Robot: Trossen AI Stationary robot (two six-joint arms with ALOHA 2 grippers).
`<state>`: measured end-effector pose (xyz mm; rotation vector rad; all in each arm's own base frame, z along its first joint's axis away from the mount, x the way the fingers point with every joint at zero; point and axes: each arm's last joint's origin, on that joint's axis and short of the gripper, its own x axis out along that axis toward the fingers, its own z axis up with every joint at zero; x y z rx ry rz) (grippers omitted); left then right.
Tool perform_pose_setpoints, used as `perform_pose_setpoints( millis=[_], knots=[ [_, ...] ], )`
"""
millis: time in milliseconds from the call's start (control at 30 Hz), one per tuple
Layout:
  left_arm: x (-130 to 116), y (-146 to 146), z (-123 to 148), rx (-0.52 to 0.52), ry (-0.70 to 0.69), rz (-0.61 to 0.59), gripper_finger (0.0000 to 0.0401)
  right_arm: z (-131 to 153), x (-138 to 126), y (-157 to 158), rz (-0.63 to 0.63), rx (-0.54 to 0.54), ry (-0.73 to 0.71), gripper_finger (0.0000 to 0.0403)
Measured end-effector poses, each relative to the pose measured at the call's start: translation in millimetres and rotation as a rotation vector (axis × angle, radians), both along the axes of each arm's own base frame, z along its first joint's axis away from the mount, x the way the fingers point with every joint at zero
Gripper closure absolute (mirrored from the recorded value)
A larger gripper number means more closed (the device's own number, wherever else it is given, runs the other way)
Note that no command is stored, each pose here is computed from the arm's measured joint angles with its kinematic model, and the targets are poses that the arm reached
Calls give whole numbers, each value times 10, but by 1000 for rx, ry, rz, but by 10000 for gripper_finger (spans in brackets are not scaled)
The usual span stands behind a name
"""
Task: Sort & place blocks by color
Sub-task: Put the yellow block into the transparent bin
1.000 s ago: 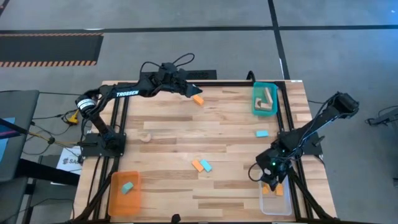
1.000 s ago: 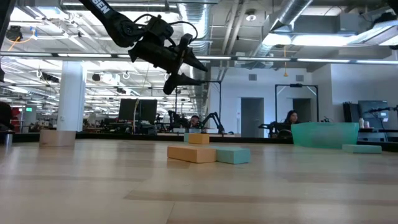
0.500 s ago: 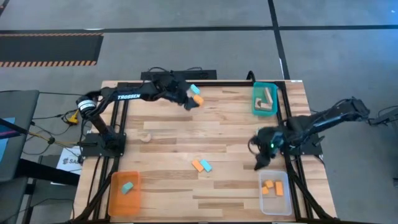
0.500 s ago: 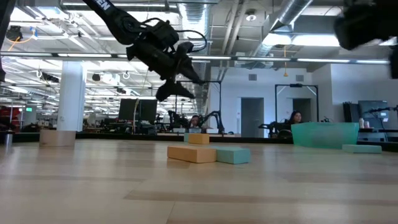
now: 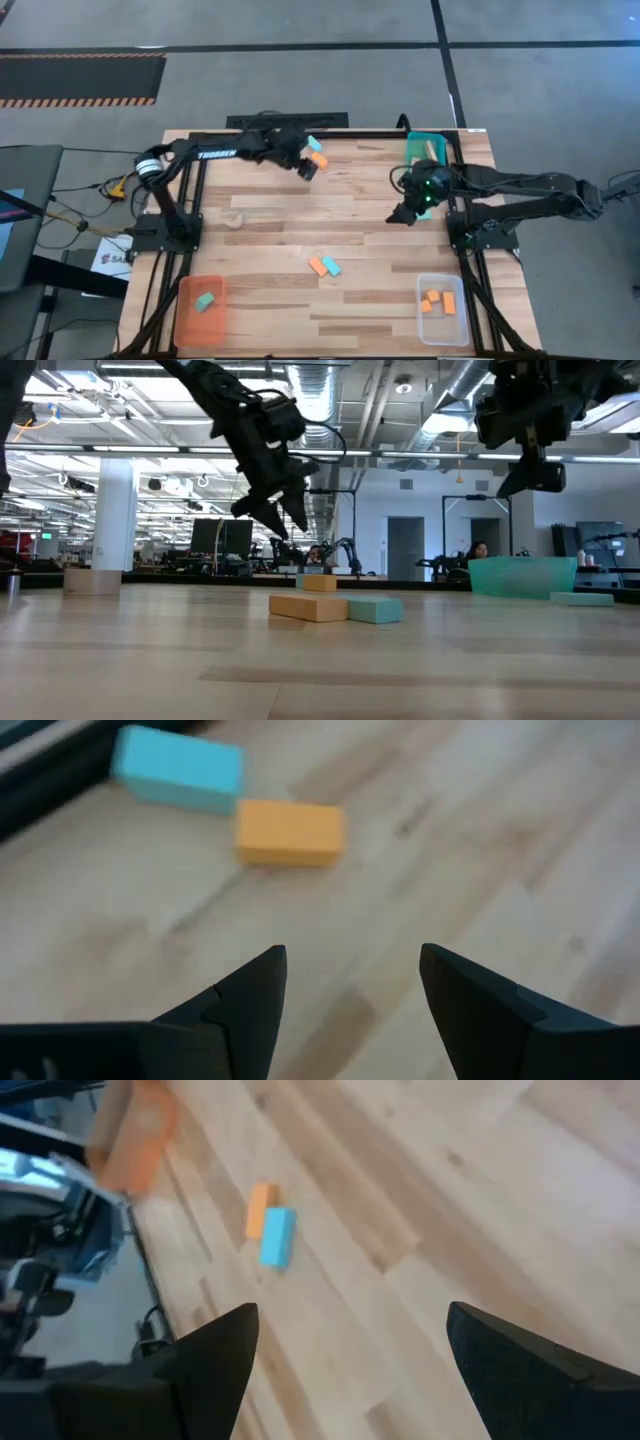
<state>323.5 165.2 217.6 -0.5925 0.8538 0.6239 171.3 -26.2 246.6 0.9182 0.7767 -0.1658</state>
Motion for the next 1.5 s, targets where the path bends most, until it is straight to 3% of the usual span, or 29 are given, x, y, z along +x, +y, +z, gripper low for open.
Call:
perform_pose_setpoints(
  millis=[133, 300, 467, 633, 733, 900, 1200, 1500],
  knots=[
    [231, 262, 50, -22, 59, 9, 182, 0, -14, -58, -1, -33, -7, 59],
    [530, 540, 16, -66, 160, -86, 182, -3, -20, -87, 11, -63, -11, 60],
    [748, 672, 36, 66, 269, -483, 182, -6, -21, -79, 34, -79, -12, 60],
    [901, 595, 11, 312, 357, -997, 182, -6, -20, -75, 44, -87, -13, 61],
    [933, 531, -62, 424, 426, -1175, 182, -6, -21, -72, 51, -80, -15, 60],
    [917, 595, -82, 454, 356, -1265, 182, -2, -21, -61, 77, -49, -24, 62],
    [761, 870, -144, 560, 397, -1396, 182, 0, -21, -52, 91, -19, -29, 62],
    [669, 997, -466, 448, 398, -1433, 182, 7, -23, -36, 93, 78, -27, 65]
  ],
)
